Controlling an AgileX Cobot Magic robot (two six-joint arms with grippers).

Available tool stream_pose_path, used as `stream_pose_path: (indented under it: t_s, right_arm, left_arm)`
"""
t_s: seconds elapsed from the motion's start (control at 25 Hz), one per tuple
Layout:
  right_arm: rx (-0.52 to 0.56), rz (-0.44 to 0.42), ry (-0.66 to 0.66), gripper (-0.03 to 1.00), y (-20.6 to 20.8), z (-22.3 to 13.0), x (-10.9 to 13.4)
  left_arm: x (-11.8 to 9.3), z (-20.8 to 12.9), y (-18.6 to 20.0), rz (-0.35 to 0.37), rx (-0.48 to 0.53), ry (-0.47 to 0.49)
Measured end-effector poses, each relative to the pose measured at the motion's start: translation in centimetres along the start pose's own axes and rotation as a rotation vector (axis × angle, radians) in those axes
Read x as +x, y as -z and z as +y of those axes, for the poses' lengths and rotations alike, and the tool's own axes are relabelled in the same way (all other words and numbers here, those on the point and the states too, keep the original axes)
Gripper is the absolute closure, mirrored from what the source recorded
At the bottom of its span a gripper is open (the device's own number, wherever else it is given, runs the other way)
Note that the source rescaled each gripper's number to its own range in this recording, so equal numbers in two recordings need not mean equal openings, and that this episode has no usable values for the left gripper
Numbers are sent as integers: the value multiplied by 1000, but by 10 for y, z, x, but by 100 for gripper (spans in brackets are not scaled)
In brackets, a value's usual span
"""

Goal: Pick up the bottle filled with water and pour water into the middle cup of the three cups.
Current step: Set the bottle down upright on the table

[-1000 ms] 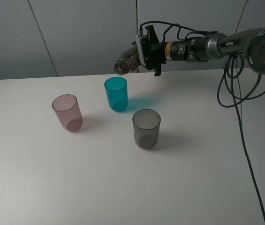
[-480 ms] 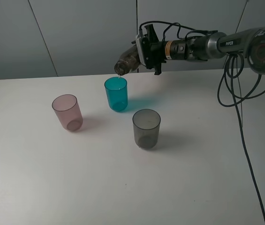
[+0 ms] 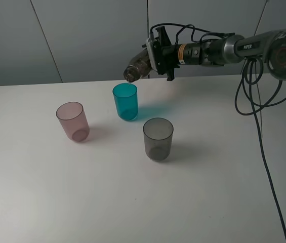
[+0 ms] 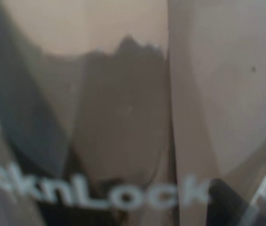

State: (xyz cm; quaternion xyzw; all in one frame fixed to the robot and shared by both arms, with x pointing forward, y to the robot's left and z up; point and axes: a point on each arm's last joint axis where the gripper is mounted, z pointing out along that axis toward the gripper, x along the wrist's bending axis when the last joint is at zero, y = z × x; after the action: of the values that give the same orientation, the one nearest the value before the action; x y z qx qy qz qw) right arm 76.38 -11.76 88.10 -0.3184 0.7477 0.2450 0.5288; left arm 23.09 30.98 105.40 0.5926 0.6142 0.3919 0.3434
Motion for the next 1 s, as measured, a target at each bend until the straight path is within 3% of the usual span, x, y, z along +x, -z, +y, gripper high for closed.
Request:
stream_pose_path:
  t_s: [1.0]
  right_arm:
    - [-4,1,58,96,2,0,-5]
  left_arm:
    - [0,0,0,0,0,0]
